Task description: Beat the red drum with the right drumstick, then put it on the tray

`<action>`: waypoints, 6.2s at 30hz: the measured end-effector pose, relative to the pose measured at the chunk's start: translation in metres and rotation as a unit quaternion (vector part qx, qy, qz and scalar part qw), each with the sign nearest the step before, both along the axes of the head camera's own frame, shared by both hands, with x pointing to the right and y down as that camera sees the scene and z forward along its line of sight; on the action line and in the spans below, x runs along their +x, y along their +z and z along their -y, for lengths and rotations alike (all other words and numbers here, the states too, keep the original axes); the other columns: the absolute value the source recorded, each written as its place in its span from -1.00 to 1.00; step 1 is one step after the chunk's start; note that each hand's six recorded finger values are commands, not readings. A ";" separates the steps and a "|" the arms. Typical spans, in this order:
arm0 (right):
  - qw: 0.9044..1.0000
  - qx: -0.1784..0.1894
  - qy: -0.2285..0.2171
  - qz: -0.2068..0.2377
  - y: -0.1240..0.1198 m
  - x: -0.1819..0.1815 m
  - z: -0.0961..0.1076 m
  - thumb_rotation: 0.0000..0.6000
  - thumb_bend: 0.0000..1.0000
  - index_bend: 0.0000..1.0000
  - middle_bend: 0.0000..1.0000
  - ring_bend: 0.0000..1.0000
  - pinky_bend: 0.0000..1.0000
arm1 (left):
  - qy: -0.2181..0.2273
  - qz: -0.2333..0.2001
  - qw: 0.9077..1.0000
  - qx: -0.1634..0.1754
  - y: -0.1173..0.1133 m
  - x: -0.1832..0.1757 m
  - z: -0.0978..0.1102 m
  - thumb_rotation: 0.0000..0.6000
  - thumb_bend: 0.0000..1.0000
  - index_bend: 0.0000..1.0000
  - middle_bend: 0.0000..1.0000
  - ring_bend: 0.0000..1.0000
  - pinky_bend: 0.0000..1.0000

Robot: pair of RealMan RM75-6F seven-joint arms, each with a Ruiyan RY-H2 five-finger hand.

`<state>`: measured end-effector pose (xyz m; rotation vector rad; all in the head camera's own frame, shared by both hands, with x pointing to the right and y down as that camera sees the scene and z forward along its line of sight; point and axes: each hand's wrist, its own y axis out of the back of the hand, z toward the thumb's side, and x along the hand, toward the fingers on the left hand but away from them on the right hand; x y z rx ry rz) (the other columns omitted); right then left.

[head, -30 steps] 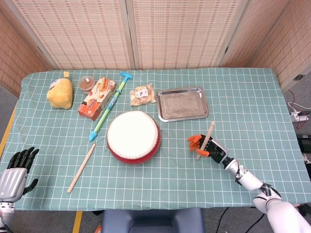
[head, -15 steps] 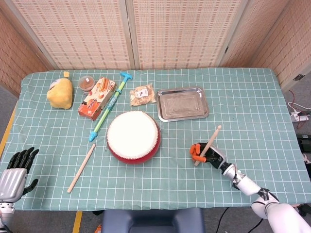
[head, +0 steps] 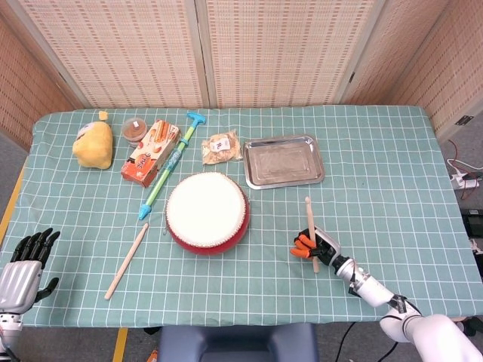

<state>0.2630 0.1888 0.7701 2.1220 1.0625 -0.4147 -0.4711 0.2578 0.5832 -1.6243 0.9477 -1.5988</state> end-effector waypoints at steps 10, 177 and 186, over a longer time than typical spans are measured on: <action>0.999 0.038 -0.016 0.014 -0.028 -0.005 0.012 1.00 0.14 1.00 0.94 1.00 1.00 | 0.005 0.007 1.000 0.002 0.000 0.001 0.002 1.00 -0.52 -1.00 -1.00 -1.00 -0.99; 0.475 0.543 -0.416 -0.553 -0.070 -0.154 0.155 1.00 0.22 1.00 0.94 1.00 1.00 | -0.002 -0.004 1.000 0.018 -0.002 -0.004 0.002 1.00 -0.49 -1.00 -1.00 -1.00 -0.99; 0.590 0.532 -0.320 -0.516 -0.094 -0.156 0.171 1.00 0.22 1.00 0.94 1.00 1.00 | 0.001 -0.003 1.000 0.021 -0.004 -0.002 0.004 1.00 -0.49 -1.00 -1.00 -1.00 -0.99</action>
